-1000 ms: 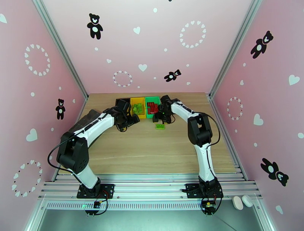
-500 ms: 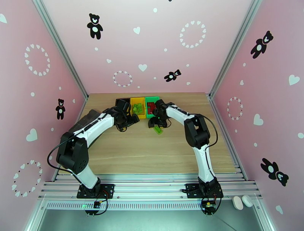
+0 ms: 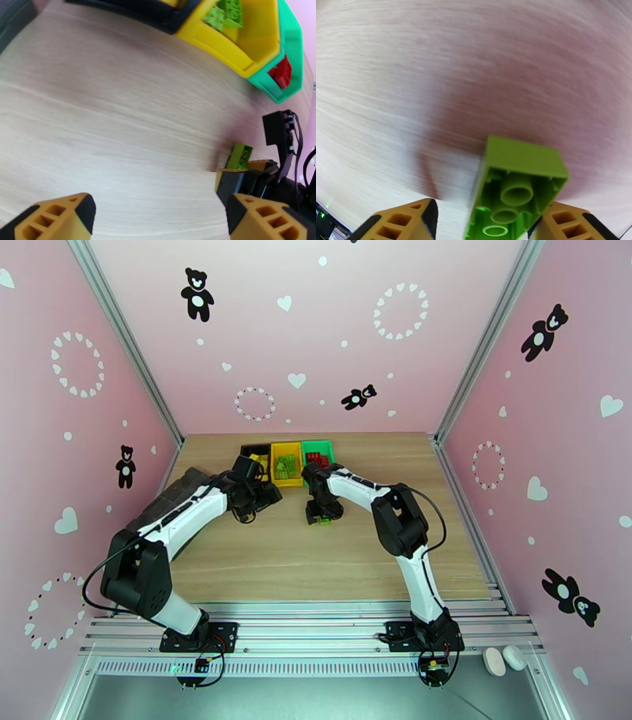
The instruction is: Sort the legos into containers by color
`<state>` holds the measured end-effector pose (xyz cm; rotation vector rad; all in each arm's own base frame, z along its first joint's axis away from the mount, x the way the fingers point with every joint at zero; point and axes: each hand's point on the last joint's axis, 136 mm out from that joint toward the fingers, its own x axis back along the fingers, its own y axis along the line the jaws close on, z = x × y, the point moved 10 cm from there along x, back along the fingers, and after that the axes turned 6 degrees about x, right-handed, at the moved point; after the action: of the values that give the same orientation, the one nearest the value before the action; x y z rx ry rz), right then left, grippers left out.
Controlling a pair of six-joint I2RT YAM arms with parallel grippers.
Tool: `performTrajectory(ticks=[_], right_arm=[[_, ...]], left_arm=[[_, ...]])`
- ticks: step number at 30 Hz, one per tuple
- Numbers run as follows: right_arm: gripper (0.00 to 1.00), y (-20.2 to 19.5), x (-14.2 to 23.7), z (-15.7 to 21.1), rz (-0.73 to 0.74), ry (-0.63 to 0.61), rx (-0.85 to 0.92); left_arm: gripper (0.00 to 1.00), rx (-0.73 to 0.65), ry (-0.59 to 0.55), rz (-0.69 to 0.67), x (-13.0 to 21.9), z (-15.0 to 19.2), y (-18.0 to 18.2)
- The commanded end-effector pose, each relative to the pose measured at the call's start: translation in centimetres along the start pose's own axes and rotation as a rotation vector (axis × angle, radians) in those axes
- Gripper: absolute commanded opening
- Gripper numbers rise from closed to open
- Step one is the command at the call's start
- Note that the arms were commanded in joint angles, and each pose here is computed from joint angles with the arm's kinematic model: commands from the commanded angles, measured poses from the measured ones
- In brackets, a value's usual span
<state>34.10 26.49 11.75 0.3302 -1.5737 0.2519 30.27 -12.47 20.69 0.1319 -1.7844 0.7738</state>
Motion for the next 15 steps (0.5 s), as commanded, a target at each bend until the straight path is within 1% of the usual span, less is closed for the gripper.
performTrajectory(ticks=[1, 4, 11, 15], right_arm=[[0.57, -0.7, 0.6, 0.3, 0.062, 0.007, -0.038], [0.53, -0.6, 1.0, 0.1, 0.055, -0.010, -0.043], [0.38, -0.1, 1.4, -0.4, -0.001, -0.021, -0.054], [0.34, 0.3, 2.4, -0.8, -0.037, -0.051, -0.060]], left_arm=[[0.94, 0.030, -0.029, -0.004, 0.5, 0.1, 1.0], [0.94, 0.044, -0.020, -0.011, 0.3, 0.5, 1.6], [0.95, 0.081, 0.025, 0.011, -1.0, 0.9, 1.9], [0.95, 0.094, 0.052, 0.052, -1.7, 0.6, 1.0]])
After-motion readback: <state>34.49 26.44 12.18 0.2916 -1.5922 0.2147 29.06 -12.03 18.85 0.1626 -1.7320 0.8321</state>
